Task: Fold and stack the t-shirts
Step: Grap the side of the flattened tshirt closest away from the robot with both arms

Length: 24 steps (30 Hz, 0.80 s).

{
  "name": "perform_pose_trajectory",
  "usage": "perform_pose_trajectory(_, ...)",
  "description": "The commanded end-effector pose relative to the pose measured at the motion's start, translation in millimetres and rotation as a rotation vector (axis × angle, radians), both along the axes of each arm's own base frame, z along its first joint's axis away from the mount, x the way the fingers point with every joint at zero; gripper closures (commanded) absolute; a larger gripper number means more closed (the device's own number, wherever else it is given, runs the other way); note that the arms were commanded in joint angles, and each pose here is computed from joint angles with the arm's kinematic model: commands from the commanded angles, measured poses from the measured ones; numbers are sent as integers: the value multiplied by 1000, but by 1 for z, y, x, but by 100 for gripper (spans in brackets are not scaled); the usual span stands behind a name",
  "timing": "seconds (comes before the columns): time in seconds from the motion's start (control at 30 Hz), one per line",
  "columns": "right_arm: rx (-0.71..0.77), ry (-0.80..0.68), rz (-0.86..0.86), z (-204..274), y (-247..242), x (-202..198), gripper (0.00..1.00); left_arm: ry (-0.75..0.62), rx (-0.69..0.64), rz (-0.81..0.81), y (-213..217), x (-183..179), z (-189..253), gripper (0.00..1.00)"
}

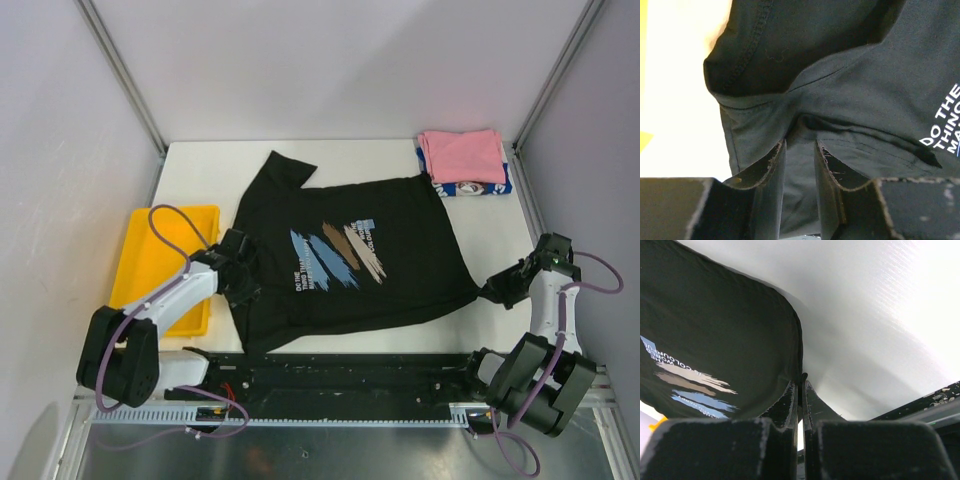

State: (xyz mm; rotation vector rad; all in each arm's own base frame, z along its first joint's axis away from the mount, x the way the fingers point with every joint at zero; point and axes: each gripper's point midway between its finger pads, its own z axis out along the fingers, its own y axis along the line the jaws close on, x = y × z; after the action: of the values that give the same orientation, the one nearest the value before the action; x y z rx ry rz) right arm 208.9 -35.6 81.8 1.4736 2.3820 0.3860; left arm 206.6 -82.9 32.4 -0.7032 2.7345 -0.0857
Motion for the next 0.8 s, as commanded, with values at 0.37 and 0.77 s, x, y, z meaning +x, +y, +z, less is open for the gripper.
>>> perform_pose_trajectory(0.37,-26,-9,3,3,0,0,100,-62,41,-60,-2,24,6,76)
perform_pose_trajectory(0.77,-36,-6,6,3,0,0,100,-159,6,-88,-7,33,33,100)
